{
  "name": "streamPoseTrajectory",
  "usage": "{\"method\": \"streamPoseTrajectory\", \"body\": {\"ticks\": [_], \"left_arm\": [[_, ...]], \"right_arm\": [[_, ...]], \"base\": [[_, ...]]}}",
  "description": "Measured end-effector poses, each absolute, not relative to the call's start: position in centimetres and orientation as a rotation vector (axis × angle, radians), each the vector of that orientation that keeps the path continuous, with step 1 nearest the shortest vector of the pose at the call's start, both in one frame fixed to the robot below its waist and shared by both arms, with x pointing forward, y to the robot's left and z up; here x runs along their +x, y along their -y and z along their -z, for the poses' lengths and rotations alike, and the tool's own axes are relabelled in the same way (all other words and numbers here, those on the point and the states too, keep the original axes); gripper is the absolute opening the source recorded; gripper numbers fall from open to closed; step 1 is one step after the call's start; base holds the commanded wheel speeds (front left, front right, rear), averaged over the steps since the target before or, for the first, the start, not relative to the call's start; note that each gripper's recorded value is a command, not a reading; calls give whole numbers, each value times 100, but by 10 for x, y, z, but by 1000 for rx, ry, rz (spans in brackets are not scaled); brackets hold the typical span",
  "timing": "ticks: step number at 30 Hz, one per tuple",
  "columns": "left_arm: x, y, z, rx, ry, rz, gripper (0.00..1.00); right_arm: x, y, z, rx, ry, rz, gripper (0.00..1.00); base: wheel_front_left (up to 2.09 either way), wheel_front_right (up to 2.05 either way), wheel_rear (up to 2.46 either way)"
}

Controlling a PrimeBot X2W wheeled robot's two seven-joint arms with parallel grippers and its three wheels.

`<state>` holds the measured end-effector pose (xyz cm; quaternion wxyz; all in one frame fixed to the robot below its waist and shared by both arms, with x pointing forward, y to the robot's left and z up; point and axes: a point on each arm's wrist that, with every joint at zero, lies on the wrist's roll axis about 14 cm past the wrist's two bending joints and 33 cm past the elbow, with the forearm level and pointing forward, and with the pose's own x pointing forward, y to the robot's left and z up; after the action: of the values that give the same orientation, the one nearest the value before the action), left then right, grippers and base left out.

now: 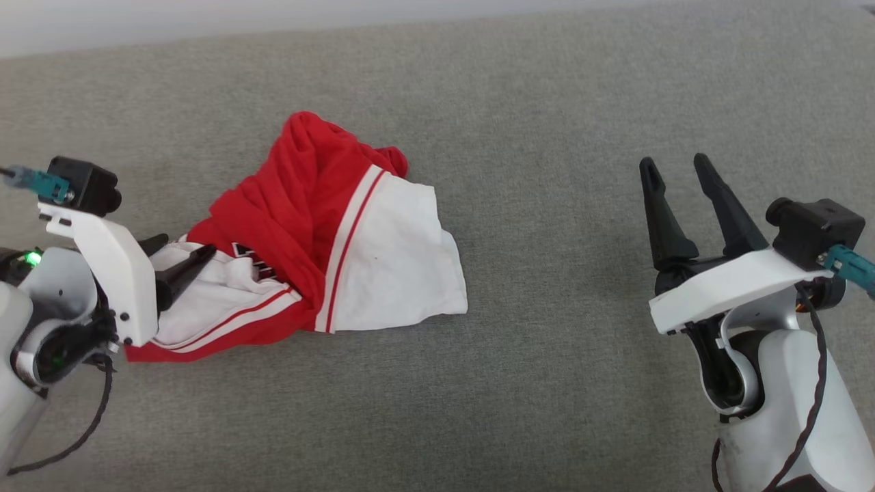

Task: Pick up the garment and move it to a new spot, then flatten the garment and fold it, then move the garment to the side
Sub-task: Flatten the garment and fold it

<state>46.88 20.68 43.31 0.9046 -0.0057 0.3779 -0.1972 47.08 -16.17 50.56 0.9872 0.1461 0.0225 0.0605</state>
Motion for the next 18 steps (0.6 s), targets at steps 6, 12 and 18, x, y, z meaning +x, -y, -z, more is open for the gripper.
{"method": "streamPoseTrajectory", "body": {"ticks": [6,12,18], "left_arm": [[473,-207,-404,-16,-935,386,25],[467,-213,-390,-64,-1053,335,0],[476,-217,-401,-85,-1044,307,0]], "right_arm": [[474,171,-497,295,-55,-94,100],[475,175,-495,295,-54,-83,100],[477,175,-494,290,-54,-81,100]], "base": [[0,0,0],[0,0,0],[0,0,0]]}}
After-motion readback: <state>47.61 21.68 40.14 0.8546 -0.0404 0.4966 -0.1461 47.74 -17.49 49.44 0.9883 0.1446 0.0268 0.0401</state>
